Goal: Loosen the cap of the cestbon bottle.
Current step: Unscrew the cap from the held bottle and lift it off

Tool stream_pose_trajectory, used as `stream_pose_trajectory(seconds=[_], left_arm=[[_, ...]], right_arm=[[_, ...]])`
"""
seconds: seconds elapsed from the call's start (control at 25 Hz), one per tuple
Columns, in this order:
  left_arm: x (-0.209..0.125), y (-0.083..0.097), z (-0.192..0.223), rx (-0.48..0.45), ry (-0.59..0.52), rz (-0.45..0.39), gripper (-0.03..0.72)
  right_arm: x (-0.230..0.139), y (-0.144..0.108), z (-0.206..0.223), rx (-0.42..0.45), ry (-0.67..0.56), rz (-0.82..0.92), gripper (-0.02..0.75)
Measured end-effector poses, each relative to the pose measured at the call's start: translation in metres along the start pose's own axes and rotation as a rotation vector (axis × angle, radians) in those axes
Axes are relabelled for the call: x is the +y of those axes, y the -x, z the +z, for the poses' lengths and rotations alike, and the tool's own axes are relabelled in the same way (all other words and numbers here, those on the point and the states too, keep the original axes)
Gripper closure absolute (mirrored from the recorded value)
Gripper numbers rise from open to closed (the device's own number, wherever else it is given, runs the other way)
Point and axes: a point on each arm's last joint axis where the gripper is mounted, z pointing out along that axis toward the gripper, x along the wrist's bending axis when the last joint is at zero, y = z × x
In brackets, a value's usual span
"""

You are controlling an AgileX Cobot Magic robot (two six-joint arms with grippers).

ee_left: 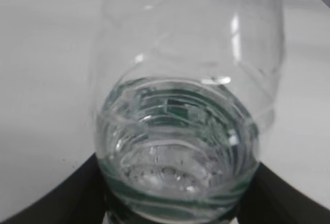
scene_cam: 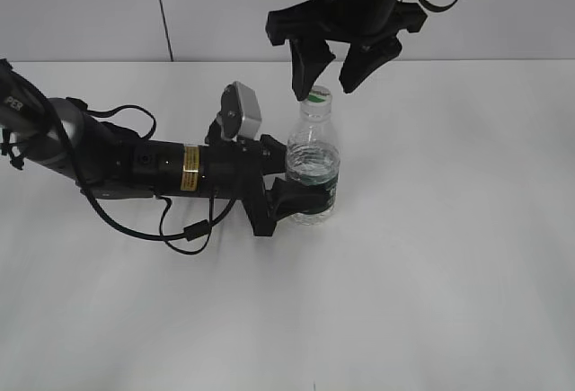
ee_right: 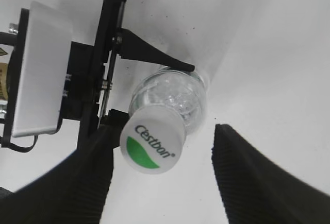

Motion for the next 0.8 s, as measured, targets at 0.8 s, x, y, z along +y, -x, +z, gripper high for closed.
stream_pose_trajectory(seconds=[0.8], left_arm=[[0.0000, 0.0000, 0.0000, 0.000, 0.000, 0.000, 0.269]], right_arm=[[-0.0003, -0.0050, 0.0089, -0.003, -0.019, -0.030, 0.443]])
